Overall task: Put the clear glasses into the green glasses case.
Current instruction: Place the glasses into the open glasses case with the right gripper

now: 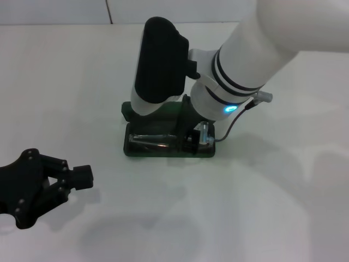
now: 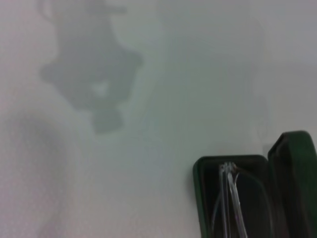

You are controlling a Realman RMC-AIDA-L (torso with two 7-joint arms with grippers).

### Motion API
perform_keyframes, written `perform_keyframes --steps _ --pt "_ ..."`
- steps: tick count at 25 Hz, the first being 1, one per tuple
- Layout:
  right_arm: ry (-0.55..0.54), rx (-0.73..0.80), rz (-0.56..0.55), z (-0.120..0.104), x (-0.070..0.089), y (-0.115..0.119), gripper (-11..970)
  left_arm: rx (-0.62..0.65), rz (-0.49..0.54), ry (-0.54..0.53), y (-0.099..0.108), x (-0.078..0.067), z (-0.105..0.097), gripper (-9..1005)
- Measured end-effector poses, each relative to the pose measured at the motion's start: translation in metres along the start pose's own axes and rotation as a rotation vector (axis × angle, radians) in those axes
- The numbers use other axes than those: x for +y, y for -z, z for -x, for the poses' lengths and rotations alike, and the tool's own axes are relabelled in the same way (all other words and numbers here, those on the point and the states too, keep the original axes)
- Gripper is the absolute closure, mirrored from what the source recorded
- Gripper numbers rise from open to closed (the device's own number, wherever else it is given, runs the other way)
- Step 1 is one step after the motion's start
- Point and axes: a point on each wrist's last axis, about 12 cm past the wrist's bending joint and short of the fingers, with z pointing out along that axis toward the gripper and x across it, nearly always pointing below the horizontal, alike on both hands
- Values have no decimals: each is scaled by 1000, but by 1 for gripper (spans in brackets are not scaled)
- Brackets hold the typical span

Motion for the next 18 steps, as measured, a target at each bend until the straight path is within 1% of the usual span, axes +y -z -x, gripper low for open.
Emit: perform_keyframes --steps 6,13,18 --pt "-22 9 15 -3 -1 1 768 -1 -1 -4 0 0 0 944" --pt "-62 36 37 -13 -5 -7 771 -2 -3 -6 -1 1 0 943" --pt "-70 39 38 -16 -7 -11 771 -1 -4 -7 -2 1 0 943"
